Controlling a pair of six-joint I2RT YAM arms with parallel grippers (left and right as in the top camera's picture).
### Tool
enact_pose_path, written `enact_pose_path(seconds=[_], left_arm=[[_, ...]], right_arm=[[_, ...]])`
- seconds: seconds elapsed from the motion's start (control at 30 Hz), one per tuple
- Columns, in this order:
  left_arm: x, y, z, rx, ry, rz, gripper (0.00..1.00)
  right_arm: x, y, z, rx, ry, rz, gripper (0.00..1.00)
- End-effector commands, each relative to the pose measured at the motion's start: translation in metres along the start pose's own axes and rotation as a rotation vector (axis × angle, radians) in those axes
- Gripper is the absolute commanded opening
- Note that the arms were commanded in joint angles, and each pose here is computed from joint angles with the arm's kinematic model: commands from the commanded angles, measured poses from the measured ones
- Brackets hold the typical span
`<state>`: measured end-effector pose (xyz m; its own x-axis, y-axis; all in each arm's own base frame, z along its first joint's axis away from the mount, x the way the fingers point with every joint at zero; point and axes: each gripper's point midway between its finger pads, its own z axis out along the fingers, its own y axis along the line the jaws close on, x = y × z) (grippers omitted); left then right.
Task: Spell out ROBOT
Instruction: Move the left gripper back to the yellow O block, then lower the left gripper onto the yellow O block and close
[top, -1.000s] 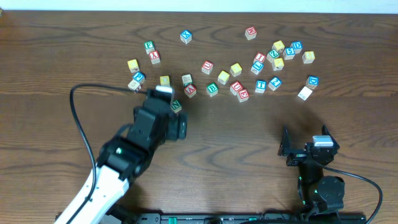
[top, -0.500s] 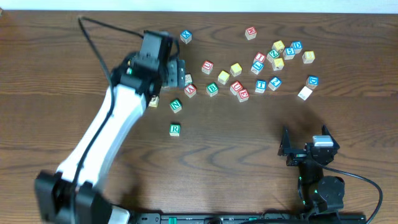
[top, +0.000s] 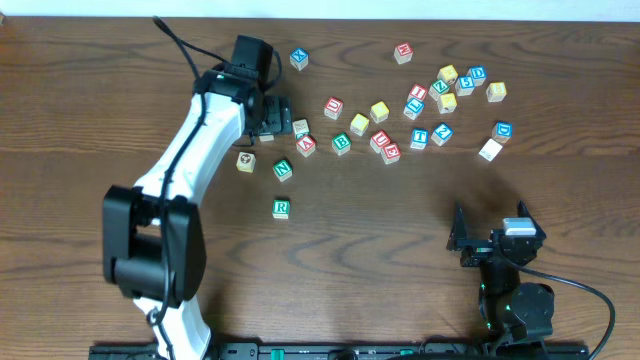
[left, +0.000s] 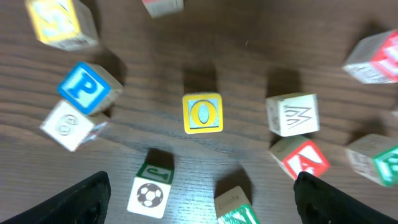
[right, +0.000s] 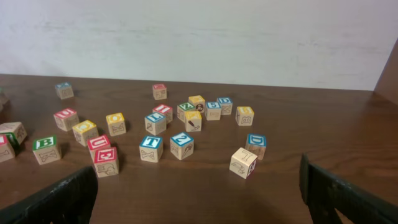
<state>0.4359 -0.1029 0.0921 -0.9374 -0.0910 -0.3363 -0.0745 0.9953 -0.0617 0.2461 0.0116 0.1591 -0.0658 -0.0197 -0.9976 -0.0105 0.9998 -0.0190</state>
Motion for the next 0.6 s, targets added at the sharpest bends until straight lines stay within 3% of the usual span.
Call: enact_pose_path(seconds=[0.0,0.27,0.57], left_arm=[[0.005,-0.004,0.019,0.001,0.046,0.001,0.93],[0.020,-0.002,0.057,-0.023,0.117,0.011,0.93],[0.008,-0.007,0.064,-0.006,0.069,0.031,0.93]], right_arm=[[0.001,-0.002,0.000,0.006,0.004,0.010,0.99],[0.001,-0.002,0.000,0.006,0.004,0.010,0.99],[0.001,-0.002,0.000,0.006,0.004,0.010,0.99]])
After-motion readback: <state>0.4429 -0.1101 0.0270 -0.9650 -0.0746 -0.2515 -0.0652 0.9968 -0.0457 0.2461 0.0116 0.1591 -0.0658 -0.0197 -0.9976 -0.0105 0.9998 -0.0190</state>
